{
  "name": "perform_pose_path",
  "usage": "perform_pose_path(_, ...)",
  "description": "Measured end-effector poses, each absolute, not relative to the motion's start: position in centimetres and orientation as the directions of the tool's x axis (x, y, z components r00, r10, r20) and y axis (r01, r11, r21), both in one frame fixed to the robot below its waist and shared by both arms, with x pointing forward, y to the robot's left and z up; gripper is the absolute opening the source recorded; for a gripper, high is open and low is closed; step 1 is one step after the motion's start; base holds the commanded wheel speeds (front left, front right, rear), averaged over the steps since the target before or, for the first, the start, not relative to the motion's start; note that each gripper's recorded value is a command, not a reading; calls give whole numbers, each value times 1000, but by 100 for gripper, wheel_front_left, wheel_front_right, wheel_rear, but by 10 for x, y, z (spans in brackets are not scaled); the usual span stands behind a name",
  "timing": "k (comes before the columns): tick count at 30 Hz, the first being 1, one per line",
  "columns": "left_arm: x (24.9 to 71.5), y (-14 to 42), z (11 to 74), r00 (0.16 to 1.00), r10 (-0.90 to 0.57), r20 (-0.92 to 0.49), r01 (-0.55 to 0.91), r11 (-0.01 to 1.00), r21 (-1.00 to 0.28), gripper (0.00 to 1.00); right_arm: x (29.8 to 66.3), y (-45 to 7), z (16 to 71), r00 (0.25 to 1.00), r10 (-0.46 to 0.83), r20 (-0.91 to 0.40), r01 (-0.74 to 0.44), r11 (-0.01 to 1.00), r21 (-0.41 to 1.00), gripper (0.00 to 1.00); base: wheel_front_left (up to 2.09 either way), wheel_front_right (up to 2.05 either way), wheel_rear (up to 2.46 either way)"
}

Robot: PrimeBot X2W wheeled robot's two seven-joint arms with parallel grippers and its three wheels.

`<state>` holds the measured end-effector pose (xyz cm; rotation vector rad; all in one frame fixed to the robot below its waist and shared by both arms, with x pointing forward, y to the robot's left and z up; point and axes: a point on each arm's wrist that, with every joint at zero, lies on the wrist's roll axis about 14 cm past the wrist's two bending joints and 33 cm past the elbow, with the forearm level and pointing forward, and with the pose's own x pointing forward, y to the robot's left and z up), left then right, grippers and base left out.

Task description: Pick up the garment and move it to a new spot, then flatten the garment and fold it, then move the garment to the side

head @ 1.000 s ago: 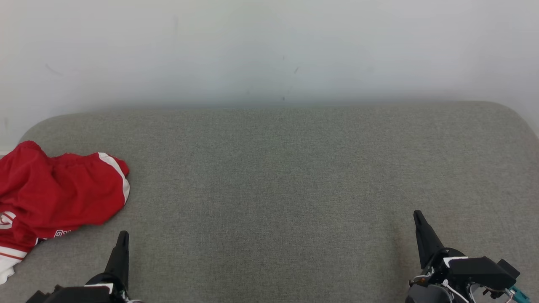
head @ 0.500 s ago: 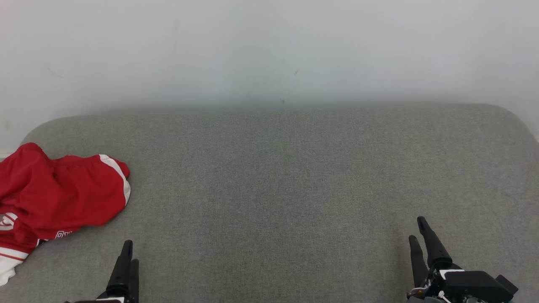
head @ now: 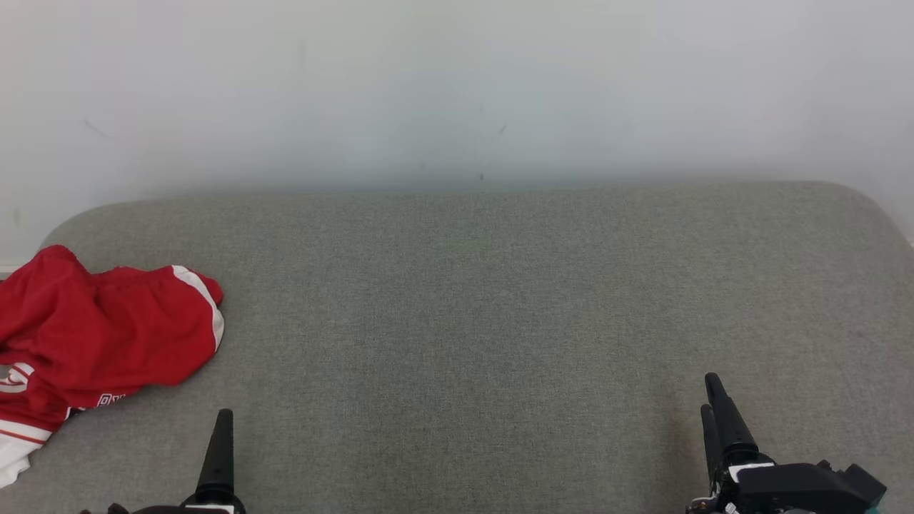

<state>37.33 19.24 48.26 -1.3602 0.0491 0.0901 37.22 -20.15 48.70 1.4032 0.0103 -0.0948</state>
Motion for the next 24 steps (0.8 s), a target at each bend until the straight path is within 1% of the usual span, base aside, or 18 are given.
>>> perform_pose_path(6,372,189,484,995,34,-91,-97,340,-935,100,372,-201,488,996,-62,-58,73,287,955,100,0,0,0)
perform_pose_path(15,370,179,488,996,18,-85,-81,544,-835,100,370,-198,490,997,-56,-48,68,466,882,100,0,0,0)
perform_pose_path(20,370,175,488,996,14,-85,-74,640,-764,100,370,-196,490,998,-50,-41,62,560,826,100,0,0,0)
perform_pose_path(24,369,170,488,997,6,-81,-62,698,-713,100,369,-193,490,998,-39,-39,55,634,771,100,0,0,0)
